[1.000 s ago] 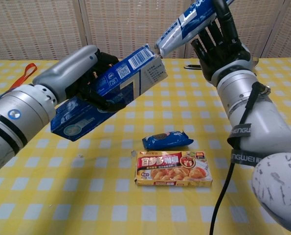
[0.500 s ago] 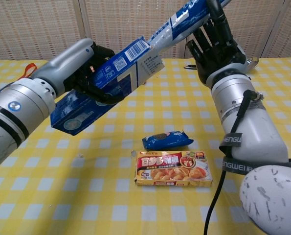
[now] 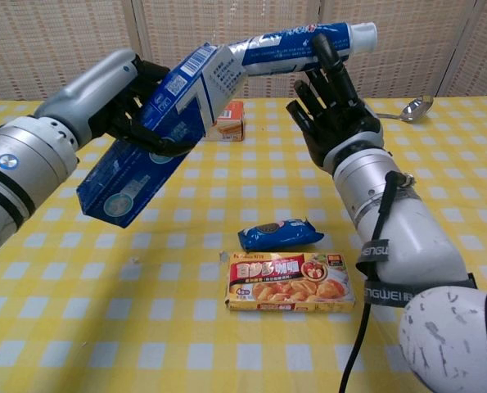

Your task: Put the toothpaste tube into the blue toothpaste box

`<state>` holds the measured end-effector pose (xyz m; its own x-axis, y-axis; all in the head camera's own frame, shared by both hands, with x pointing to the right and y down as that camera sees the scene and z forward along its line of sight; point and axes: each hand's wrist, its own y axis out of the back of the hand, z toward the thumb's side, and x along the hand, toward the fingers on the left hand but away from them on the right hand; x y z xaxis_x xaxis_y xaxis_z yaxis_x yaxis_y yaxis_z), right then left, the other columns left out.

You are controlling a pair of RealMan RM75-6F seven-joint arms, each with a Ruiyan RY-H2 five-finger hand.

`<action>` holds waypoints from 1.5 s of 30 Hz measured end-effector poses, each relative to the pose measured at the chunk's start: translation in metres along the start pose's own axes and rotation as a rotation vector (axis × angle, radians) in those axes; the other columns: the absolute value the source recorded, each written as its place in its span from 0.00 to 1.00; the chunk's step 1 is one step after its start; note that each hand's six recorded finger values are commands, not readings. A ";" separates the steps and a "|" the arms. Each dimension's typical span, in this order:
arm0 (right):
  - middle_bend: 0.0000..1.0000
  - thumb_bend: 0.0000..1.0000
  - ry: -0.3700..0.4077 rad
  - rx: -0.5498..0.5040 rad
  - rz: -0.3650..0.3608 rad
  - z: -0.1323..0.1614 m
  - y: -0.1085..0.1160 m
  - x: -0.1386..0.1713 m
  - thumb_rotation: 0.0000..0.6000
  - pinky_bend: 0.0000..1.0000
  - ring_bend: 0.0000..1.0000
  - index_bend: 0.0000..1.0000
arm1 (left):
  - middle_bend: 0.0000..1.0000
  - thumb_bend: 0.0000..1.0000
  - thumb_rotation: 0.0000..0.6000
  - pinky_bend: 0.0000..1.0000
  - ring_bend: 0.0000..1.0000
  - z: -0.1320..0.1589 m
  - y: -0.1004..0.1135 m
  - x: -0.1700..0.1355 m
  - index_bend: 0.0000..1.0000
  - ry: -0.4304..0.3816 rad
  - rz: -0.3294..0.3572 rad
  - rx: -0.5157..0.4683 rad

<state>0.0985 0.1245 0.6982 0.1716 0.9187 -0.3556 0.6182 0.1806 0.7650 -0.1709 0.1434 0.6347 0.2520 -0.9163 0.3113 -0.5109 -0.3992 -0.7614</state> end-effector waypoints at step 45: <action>0.71 0.47 0.028 0.277 0.030 0.047 0.000 0.021 1.00 1.00 0.71 0.78 | 0.64 0.34 1.00 0.53 0.51 0.012 -0.004 -0.008 0.61 -0.213 0.112 0.283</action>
<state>0.1382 0.1267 0.6651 0.1741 0.9323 -0.3169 0.8000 0.0537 0.5976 -0.1605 0.1532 0.6283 0.3882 -0.9144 0.1147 -0.3046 -0.2447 -0.9205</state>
